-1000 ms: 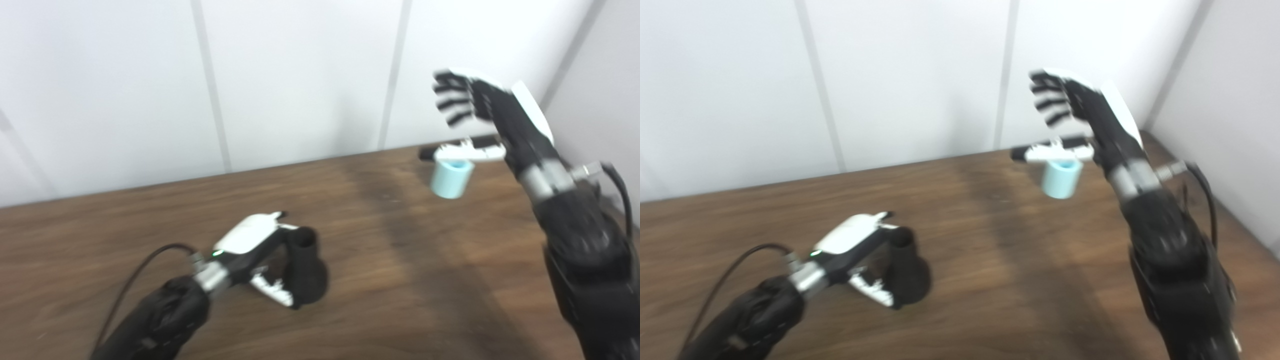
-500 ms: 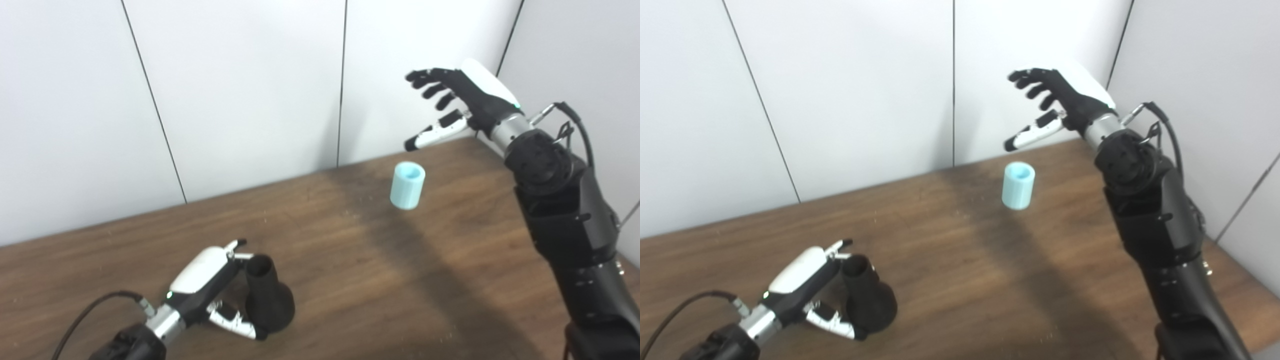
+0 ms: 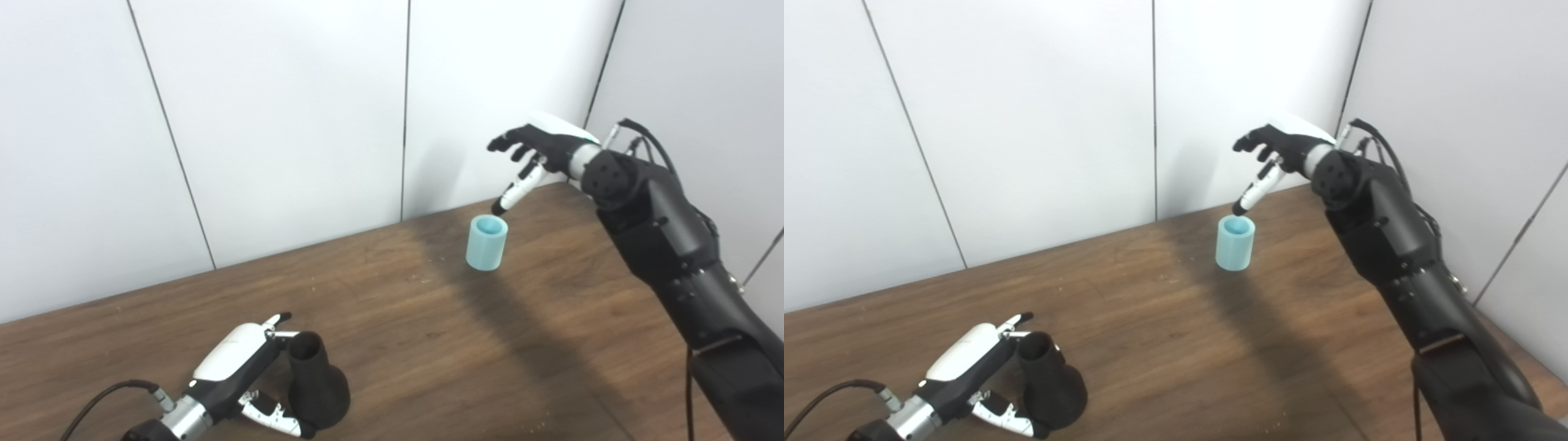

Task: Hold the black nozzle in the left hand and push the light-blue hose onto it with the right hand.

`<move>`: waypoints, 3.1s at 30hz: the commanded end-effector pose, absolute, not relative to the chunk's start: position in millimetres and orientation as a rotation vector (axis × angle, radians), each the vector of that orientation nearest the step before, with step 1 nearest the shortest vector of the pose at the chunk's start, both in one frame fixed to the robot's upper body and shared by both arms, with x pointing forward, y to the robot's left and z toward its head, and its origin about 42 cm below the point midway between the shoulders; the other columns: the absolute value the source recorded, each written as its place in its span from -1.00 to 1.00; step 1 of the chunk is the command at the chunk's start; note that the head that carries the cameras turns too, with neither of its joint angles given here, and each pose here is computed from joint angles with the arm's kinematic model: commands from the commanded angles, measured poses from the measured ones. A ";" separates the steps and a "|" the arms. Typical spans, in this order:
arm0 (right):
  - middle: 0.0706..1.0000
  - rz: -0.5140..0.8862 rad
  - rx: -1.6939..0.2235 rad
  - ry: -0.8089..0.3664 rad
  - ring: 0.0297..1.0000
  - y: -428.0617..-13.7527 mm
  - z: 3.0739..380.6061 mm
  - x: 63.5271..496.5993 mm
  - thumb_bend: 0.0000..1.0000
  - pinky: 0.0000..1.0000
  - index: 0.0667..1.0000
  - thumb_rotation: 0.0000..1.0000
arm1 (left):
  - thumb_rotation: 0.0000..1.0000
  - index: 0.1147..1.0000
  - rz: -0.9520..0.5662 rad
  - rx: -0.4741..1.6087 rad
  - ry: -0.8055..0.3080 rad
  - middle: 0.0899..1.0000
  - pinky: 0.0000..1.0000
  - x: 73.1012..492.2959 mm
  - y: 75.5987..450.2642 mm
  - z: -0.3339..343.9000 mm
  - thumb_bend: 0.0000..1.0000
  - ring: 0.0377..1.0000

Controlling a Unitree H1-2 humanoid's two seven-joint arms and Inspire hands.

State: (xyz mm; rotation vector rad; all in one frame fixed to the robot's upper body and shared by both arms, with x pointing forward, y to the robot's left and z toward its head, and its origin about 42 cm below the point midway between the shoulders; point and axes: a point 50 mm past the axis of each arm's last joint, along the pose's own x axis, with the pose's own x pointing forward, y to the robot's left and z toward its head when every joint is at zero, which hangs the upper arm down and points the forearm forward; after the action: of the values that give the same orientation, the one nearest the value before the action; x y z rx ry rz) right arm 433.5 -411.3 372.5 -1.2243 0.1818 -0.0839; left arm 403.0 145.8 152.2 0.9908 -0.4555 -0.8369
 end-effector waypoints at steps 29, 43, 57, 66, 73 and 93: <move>0.71 -0.021 -1.388 0.319 0.74 -410.8 349.0 456.2 0.89 0.61 0.63 -0.58 | -1.00 -0.16 -0.997 1.169 -0.117 -0.16 1.00 371.8 197.9 81.7 0.05 0.17; 0.70 -0.012 -1.339 0.349 0.73 -411.7 321.3 462.6 0.86 0.65 0.62 -0.63 | -1.00 -0.16 -0.997 1.163 -0.114 -0.16 1.00 370.1 202.7 83.5 0.05 0.17; 0.47 -0.032 -1.319 0.285 0.40 -407.1 296.7 467.3 0.85 0.29 0.55 -0.72 | -1.00 -0.15 -1.001 1.162 -0.099 -0.17 1.00 367.8 208.9 90.8 0.05 0.18; 0.41 -0.049 -1.333 0.246 0.33 -400.5 298.2 471.4 0.85 0.17 0.51 -0.77 | -1.00 -0.16 -1.001 1.156 -0.100 -0.15 1.00 366.1 208.0 89.0 0.05 0.18; 0.17 -0.091 -1.346 0.168 0.05 -399.3 299.3 471.6 0.76 -0.11 0.35 -0.87 | -1.00 -0.15 -1.004 1.150 -0.109 -0.17 1.00 364.4 208.3 87.2 0.05 0.18; -0.14 -0.124 -1.356 0.089 -0.03 -396.3 301.9 471.0 0.06 -0.16 -0.03 -1.00 | -1.00 -0.15 -1.008 1.150 -0.106 -0.17 1.00 367.6 210.2 90.2 0.05 0.18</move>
State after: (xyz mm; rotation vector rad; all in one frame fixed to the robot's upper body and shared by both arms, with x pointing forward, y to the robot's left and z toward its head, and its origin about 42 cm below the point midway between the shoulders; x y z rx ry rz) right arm 464.3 -393.6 260.9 -1.3413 0.2071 -0.0513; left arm 396.7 160.1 156.4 0.9742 -0.4462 -0.8468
